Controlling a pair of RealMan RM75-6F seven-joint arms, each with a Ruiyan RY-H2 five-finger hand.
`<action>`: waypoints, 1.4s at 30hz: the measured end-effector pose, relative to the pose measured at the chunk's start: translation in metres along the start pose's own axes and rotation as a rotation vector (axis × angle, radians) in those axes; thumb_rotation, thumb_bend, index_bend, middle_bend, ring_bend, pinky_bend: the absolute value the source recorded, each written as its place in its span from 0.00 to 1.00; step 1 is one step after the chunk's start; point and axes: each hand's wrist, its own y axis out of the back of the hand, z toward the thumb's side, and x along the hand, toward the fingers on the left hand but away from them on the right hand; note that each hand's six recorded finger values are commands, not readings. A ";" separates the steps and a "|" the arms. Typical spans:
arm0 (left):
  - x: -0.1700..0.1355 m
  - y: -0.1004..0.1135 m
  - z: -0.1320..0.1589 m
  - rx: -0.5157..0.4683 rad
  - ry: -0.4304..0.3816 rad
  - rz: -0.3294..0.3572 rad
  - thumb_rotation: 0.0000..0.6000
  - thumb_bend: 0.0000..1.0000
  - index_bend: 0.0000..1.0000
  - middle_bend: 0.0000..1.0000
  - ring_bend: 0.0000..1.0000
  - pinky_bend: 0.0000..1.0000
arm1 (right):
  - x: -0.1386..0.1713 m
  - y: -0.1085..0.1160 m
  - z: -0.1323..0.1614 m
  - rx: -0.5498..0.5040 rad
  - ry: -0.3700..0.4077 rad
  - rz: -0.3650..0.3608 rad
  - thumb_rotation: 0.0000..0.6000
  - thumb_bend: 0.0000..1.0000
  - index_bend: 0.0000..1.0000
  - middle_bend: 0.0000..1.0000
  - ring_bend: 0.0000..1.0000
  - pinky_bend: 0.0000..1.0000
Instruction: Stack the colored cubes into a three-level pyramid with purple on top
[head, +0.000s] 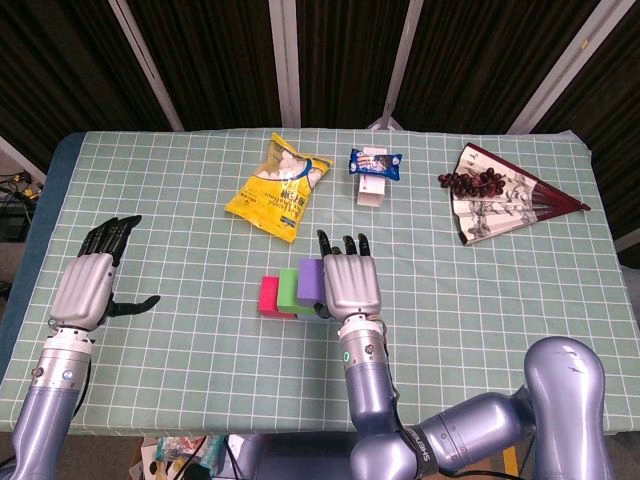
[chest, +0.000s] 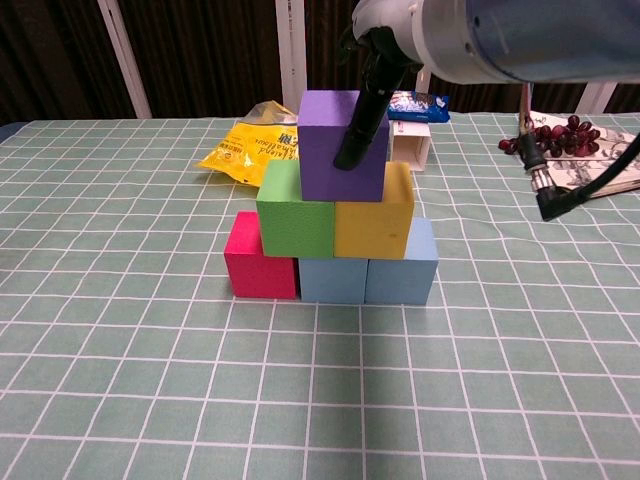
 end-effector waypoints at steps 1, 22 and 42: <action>0.000 0.000 0.000 0.000 0.000 0.000 1.00 0.06 0.00 0.06 0.00 0.00 | 0.000 0.000 0.000 0.001 0.002 0.002 1.00 0.22 0.00 0.25 0.05 0.00; -0.002 0.001 0.001 0.002 -0.005 -0.001 1.00 0.06 0.00 0.06 0.00 0.00 | 0.014 0.008 -0.016 0.050 0.022 0.005 1.00 0.22 0.00 0.00 0.00 0.00; -0.013 0.001 0.012 0.020 -0.049 0.001 1.00 0.07 0.00 0.06 0.00 0.00 | 0.023 0.055 -0.141 0.137 -0.209 -0.104 1.00 0.21 0.00 0.00 0.00 0.00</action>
